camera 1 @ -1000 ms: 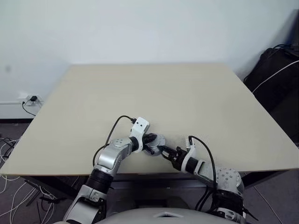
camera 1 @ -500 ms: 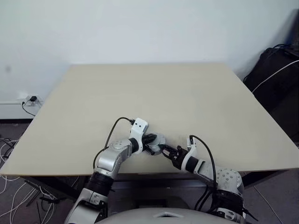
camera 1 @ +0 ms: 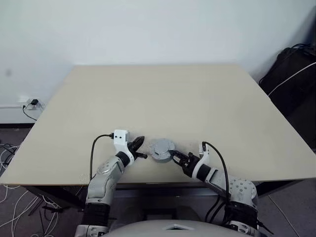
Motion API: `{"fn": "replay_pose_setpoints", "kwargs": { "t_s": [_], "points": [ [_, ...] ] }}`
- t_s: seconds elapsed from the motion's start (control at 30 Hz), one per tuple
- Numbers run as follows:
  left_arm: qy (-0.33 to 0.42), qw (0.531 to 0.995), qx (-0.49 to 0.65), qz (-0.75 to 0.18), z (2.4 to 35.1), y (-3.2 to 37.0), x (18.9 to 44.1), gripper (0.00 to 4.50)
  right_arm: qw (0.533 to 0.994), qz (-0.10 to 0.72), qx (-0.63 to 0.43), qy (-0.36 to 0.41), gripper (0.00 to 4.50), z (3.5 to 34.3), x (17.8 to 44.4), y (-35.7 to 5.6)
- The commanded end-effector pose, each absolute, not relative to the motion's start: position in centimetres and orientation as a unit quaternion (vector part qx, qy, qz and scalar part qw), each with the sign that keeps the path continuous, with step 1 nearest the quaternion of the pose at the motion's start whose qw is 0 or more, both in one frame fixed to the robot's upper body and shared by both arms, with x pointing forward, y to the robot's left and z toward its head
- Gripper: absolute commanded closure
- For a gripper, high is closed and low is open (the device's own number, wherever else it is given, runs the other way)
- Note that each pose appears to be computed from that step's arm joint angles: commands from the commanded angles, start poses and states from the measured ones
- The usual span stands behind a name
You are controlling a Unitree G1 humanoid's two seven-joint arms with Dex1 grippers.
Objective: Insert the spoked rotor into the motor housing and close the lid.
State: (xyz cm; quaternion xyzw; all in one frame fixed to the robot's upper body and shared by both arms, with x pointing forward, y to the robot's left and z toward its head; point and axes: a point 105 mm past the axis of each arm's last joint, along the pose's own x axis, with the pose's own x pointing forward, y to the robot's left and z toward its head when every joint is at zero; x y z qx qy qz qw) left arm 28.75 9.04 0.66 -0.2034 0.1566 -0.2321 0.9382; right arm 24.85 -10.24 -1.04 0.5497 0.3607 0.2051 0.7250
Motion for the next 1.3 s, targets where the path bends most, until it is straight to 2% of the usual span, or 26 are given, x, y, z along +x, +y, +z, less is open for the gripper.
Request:
{"fn": "replay_pose_setpoints", "kwargs": {
  "t_s": [0.03, 0.3, 0.6, 0.67, 0.8, 0.9, 1.07, 1.23, 1.3],
  "points": [
    [0.113, 0.938, -0.241, -0.221, 2.5, 10.2, 28.5, 4.5, 0.723, 0.231, 0.555, 0.34, 3.19, 0.2, 25.3, -9.6],
    [0.135, 0.918, -0.317, -0.196, 1.4, 11.1, 26.4, 4.5, 0.715, 0.248, 0.561, 0.335, 3.19, 0.7, 25.3, -9.1],
    [0.16, 0.835, -0.489, -0.194, 1.0, 9.9, 24.6, 4.5, 0.707, 0.305, 0.583, 0.26, 3.19, 5.4, 27.0, -7.8],
    [0.161, 0.822, -0.51, -0.196, 1.2, 9.7, 24.4, 4.5, 0.707, 0.309, 0.582, 0.256, 3.19, 5.7, 27.1, -7.7],
    [0.153, 0.764, -0.589, -0.215, 2.1, 9.1, 23.6, 4.5, 0.708, 0.315, 0.581, 0.249, 3.19, 6.4, 27.2, -7.8],
    [0.152, 0.728, -0.629, -0.225, 2.4, 8.6, 23.3, 3.95, 0.714, 0.313, 0.572, 0.257, 3.19, 6.2, 27.2, -7.9],
    [0.157, 0.698, -0.661, -0.228, 2.3, 7.7, 22.9, 2.26, 0.717, 0.309, 0.567, 0.262, 3.19, 6.0, 27.3, -8.2],
    [0.158, 0.693, -0.665, -0.231, 2.3, 7.4, 22.8, 0.55, 0.721, 0.313, 0.559, 0.265, 3.19, 6.2, 27.3, -8.4],
    [0.159, 0.691, -0.666, -0.232, 2.4, 7.2, 22.8, 0.04, 0.722, 0.315, 0.556, 0.265, 3.19, 6.3, 27.3, -8.5]
  ]
}}
